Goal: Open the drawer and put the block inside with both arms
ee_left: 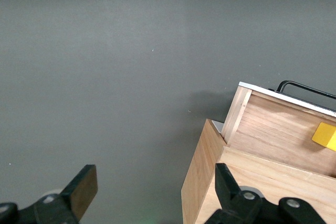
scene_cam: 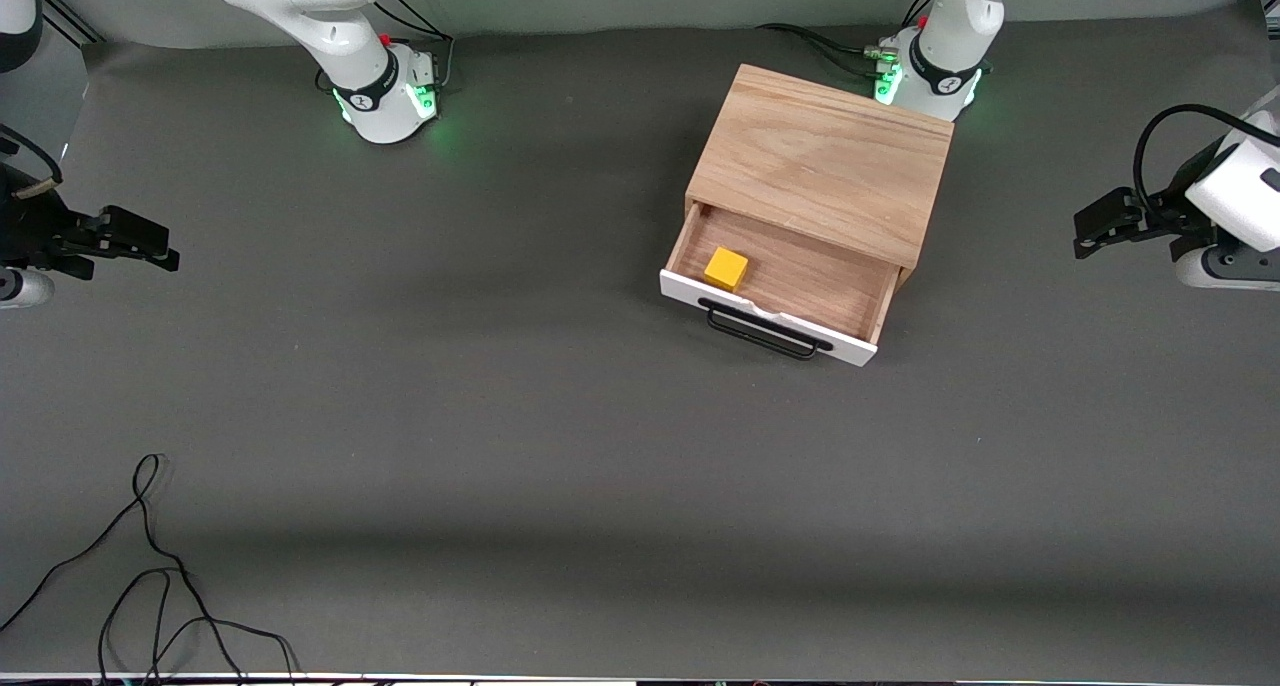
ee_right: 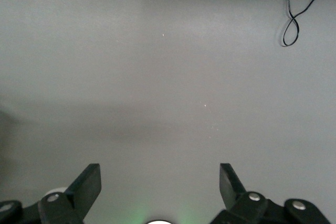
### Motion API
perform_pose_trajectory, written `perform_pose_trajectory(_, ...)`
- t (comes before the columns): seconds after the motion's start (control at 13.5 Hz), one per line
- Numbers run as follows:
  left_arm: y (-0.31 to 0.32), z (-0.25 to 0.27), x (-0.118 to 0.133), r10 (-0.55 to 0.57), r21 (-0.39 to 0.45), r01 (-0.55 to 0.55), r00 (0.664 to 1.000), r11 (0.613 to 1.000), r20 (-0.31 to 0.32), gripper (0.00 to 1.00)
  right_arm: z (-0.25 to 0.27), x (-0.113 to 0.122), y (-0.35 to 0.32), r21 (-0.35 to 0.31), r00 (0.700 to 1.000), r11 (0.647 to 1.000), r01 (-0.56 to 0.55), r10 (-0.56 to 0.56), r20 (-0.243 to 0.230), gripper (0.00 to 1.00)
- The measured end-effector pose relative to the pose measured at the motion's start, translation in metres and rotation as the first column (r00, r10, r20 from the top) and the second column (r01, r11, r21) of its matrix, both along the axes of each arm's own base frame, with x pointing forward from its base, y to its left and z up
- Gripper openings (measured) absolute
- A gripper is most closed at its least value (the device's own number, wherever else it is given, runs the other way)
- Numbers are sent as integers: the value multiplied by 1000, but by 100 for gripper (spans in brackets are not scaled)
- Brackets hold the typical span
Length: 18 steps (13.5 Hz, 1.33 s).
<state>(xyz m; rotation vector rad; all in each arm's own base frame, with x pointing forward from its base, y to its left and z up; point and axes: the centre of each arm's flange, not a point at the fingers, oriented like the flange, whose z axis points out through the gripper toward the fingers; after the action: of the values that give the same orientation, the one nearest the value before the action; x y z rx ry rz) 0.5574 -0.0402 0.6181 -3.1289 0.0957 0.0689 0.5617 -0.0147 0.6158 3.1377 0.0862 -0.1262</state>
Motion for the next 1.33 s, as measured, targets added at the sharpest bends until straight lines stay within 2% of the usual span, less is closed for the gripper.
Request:
perform_pose_trajectory(0.74,0,0,0,0,3,0,1000,1000,0,100,10,7,3,-6,998,1000,23,-23,60,100)
perform_pose_trajectory(1.33,0,0,0,0,3,0,1000,1000,-2,100,7,13,0,-6,998,1000,27,-26,57,100)
